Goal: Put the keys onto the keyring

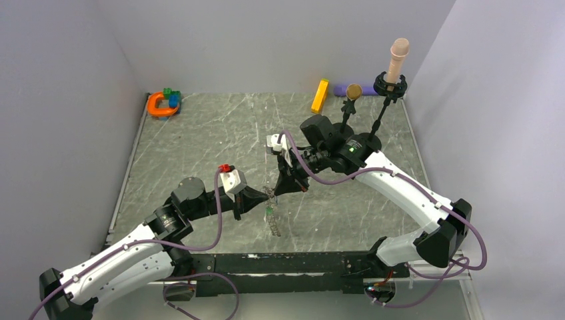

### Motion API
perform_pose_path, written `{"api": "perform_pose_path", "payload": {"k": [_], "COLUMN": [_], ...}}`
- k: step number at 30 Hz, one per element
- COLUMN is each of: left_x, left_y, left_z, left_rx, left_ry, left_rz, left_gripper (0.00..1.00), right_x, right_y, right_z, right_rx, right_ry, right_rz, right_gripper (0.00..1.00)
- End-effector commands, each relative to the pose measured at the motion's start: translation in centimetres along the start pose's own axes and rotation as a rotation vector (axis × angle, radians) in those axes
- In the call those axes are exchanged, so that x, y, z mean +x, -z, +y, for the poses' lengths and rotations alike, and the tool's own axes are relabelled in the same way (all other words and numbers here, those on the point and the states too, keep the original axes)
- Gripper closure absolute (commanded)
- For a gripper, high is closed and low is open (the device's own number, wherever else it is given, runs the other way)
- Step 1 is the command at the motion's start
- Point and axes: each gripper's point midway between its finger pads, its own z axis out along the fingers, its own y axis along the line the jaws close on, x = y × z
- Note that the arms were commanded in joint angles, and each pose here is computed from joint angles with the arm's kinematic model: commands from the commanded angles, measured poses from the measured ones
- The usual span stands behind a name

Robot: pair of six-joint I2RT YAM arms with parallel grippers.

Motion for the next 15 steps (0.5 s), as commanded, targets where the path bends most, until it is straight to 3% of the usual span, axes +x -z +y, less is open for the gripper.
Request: {"api": "perform_pose_path", "payload": {"k": [1, 15], "left_x": [-3.75, -4.15], "left_y": [0.1, 0.07], "left_z": [-0.85, -1.23], "left_rx": [0.032, 0.052], "left_ry": [-0.03, -0.026], "left_rz": [-0.106, -0.126], "left_gripper": [1.0, 1.0], "right_x": [-1.72, -1.35], "right_y": [0.32, 0.15], "right_z": [0.52, 0.48], "right_rx": [-0.017, -0.021], "right_ry": [0.046, 0.045], "right_rz": [-0.042, -0.035], "right_gripper": [1.0, 1.0]}}
